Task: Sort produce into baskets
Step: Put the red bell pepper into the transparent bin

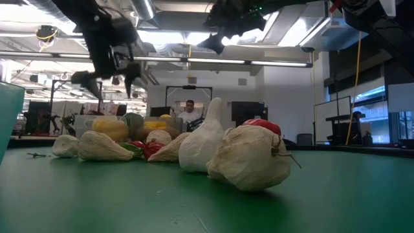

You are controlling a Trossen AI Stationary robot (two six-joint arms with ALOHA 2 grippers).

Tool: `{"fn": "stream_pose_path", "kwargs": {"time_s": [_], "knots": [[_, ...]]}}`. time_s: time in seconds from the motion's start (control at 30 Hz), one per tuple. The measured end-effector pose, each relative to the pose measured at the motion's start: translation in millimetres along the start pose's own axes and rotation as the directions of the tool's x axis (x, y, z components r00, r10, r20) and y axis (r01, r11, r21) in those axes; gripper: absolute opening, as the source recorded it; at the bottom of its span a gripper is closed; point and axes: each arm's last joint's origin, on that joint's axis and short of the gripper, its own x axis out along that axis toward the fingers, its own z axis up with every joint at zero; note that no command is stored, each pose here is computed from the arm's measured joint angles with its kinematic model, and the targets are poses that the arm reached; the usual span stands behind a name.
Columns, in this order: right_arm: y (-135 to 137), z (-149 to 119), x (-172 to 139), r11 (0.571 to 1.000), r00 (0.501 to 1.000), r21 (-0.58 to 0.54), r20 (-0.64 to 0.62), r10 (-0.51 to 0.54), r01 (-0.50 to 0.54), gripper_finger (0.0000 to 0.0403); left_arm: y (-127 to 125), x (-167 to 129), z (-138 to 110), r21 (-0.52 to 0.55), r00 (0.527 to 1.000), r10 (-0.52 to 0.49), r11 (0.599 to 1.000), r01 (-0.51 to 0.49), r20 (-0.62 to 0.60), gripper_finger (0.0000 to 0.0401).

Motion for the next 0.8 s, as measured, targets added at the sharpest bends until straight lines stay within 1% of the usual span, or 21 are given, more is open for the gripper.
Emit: {"fn": "stream_pose_path", "kwargs": {"time_s": [0.1,0.13,0.2,0.27,0.3,0.37,0.4,0.47,0.53,0.57,0.6,0.67,0.7,0.73,0.8], "knots": [[9.1,-2.7,-0.2,0.99,0.99,0.007,0.016,0.141,-0.141,0.0385,-6.4,-21.0,0.9,0.021,0.985,-0.174,0.985,0.174,0.012,0.0377],[13.9,-3.2,-0.1,0.986,0.986,0.015,0.011,0.169,-0.169,0.0385,-8.4,-28.2,0.1,0.027,0.975,-0.223,0.975,0.223,0.016,0.0377],[23.5,-7.2,1.9,0.984,0.983,0.045,-0.04,0.177,-0.175,0.0385,-11.2,-42.1,-1.9,0.032,0.951,-0.308,0.951,0.307,0.027,0.0377],[32.4,-13.6,8.7,0.989,0.98,0.058,-0.144,0.14,-0.133,0.0385,-10.9,-53.7,-5.0,0.018,0.935,-0.352,0.936,0.352,0.03,0.0377],[36.0,-17.8,14.3,0.993,0.972,0.064,-0.208,0.113,-0.102,0.0385,-11.3,-58.3,-6.9,0.015,0.928,-0.372,0.928,0.372,0.03,0.0377],[41.3,-23.4,27.4,0.998,0.953,0.056,-0.299,0.052,-0.036,0.0385,-11.6,-67.2,-11.1,0.005,0.911,-0.411,0.912,0.411,0.02,0.0377],[45.3,-26.2,34.1,0.998,0.938,0.07,-0.345,0.025,-0.001,0.0385,-11.4,-72.4,-12.9,0.008,0.901,-0.433,0.901,0.433,0.018,0.0377],[55.1,-31.3,46.2,0.992,0.895,0.093,-0.445,-0.032,0.082,0.0385,-10.9,-81.9,-16.7,0.038,0.881,-0.472,0.881,0.472,0.013,0.0377],[65.6,-41.5,56.8,0.973,0.818,0.144,-0.571,-0.067,0.18,0.0385,-7.9,-88.6,-22.7,0.055,0.877,-0.481,0.875,0.481,-0.017,0.0377],[69.9,-46.2,64.1,0.96,0.779,0.15,-0.62,-0.093,0.235,0.0385,-5.9,-91.5,-25.9,0.049,0.877,-0.48,0.875,0.481,-0.035,0.0377],[73.3,-51.0,71.6,0.942,0.738,0.149,-0.663,-0.13,0.3,0.0385,-3.4,-93.5,-29.1,0.037,0.88,-0.471,0.88,0.473,-0.056,0.0377],[79.8,-60.3,82.2,0.883,0.634,0.136,-0.745,-0.207,0.448,0.0385,1.6,-94.7,-35.4,0.007,0.895,-0.434,0.899,0.437,-0.102,0.0377],[83.0,-64.0,86.2,0.843,0.59,0.139,-0.773,-0.236,0.519,0.0385,3.8,-94.3,-38.0,0.004,0.903,-0.411,0.91,0.414,-0.123,0.0377],[85.4,-67.3,90.0,0.791,0.554,0.156,-0.791,-0.259,0.592,0.0385,5.6,-93.9,-40.3,0.011,0.91,-0.39,0.918,0.396,-0.141,0.0377],[91.2,-74.1,98.7,0.689,0.517,0.217,-0.814,-0.263,0.691,0.0385,6.8,-94.3,-43.3,0.035,0.913,-0.374,0.923,0.384,-0.16,0.0377]]}}
